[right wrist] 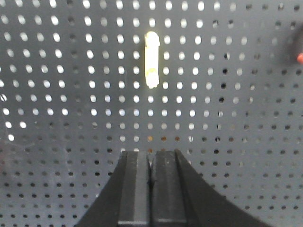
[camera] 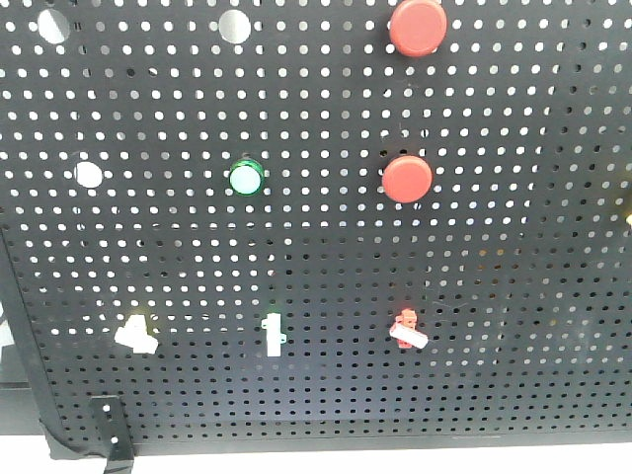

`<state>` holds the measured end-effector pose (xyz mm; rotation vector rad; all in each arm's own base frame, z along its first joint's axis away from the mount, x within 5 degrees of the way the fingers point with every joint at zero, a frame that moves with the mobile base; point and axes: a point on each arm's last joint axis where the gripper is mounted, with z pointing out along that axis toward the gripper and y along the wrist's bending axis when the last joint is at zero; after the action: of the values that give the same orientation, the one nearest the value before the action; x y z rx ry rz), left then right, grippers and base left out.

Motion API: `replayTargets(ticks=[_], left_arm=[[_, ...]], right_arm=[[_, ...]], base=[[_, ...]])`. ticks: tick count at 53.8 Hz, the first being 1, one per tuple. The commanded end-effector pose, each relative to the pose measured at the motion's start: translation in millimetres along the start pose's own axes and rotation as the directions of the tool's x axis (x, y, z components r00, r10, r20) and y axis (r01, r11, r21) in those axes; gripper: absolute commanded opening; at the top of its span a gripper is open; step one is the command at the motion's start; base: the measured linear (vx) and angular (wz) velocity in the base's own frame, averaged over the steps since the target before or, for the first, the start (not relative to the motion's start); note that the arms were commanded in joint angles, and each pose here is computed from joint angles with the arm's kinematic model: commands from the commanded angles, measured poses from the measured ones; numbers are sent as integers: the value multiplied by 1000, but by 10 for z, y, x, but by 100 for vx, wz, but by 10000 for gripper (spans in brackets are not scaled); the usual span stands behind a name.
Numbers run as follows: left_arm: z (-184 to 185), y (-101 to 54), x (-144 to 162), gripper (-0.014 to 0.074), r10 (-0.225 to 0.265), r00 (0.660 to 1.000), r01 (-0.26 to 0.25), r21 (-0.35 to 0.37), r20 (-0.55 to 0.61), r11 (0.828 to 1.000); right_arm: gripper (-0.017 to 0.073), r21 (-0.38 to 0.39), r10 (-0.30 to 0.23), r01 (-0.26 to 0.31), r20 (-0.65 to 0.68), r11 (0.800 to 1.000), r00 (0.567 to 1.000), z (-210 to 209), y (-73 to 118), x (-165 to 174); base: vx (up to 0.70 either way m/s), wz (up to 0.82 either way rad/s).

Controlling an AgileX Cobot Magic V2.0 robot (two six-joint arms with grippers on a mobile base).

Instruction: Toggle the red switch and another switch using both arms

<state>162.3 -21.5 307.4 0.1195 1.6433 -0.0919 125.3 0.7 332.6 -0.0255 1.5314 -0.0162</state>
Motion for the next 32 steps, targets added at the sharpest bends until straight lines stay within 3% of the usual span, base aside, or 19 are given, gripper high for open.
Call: replayTargets(ticks=[1,6,13,32], left_arm=[[154,-122,-158,3,-10,992,1,69,129,998],[287,-257,-180,3,-27,980,0,134,199,991],[476,-371,-228,2,-29,984,-3,175,179,985],[818,-463,-273,2,-24,989,-4,187,145,982]], right_arm=[[-5,2,-14,14,121,1000,993,6,-4,-202],[-5,2,-14,14,121,1000,993,6,-4,-202],[-5,2,-14,14,121,1000,993,6,-4,-202],[-5,2,-14,14,120,1000,993,6,-4,-200]], base=[[0,0],[0,0],[0,0],[0,0]])
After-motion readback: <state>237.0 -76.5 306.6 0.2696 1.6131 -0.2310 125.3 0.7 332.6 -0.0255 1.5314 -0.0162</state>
